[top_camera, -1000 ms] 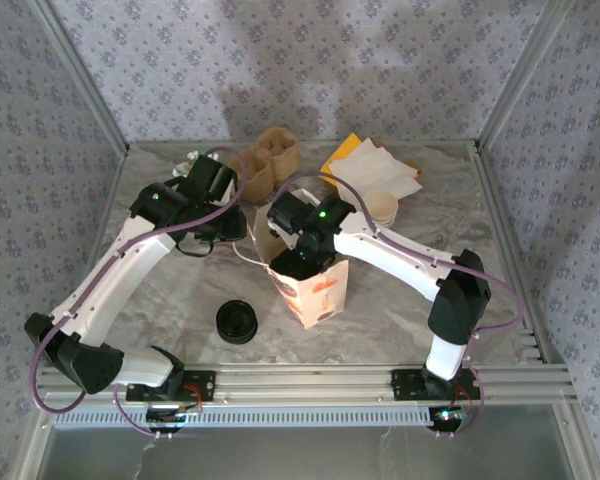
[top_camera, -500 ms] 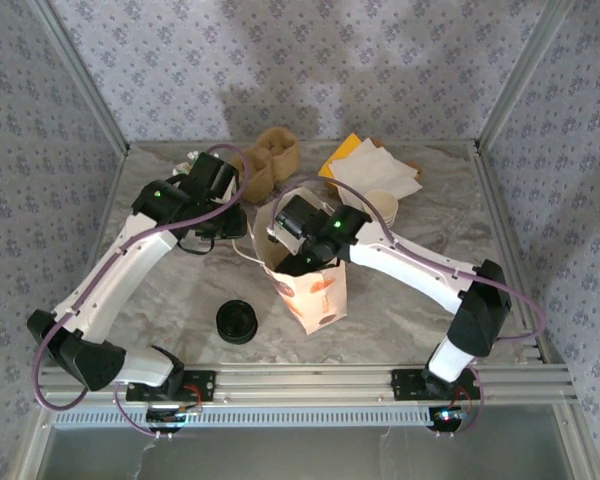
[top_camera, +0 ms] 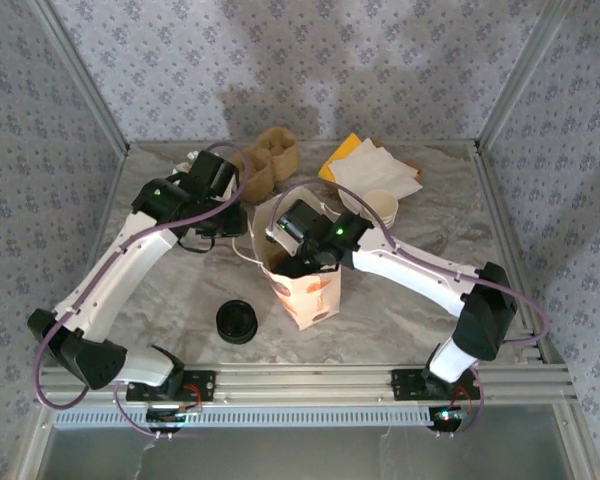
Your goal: Pack the takeout coffee
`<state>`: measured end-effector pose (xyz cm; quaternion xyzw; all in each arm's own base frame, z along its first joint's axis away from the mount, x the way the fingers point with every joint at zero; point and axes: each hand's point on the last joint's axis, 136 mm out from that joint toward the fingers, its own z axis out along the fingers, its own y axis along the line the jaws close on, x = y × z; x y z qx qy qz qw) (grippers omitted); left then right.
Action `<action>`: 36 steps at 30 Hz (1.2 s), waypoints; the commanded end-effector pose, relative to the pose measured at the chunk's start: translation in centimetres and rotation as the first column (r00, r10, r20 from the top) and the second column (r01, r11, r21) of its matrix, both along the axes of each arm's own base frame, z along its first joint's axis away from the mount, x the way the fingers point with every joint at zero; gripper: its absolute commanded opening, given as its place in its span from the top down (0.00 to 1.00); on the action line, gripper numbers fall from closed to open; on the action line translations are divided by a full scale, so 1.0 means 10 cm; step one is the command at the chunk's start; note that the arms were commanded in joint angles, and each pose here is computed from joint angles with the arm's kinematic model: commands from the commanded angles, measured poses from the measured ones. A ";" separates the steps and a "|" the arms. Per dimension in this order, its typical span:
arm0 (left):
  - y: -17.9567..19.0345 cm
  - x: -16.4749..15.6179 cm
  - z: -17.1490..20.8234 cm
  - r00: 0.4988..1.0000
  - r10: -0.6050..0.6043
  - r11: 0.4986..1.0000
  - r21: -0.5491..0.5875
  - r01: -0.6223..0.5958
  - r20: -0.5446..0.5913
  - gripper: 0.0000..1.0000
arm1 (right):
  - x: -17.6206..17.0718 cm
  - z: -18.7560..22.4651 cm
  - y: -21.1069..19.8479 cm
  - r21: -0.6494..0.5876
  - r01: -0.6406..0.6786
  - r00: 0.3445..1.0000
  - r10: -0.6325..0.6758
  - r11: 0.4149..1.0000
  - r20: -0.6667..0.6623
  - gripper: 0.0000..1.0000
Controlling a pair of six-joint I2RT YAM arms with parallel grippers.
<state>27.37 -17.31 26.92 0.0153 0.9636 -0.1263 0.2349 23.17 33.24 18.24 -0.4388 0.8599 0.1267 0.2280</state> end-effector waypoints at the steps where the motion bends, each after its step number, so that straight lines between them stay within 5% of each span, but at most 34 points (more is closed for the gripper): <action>1: -0.05 0.08 0.11 0.999 -0.001 1.000 -0.019 0.002 0.037 0.78 | -0.01 0.11 0.10 0.031 -0.042 0.998 0.040 0.999 0.053 0.02; 22: -0.08 0.16 0.16 0.999 0.004 1.000 -0.016 -0.003 0.048 0.78 | -0.24 0.05 0.09 -0.002 -0.250 0.957 0.248 0.968 0.151 0.00; 36: -0.02 0.07 0.09 1.000 0.002 1.000 -0.007 -0.002 0.028 0.79 | 0.02 0.15 0.01 0.071 -0.057 0.986 0.044 0.996 0.163 0.00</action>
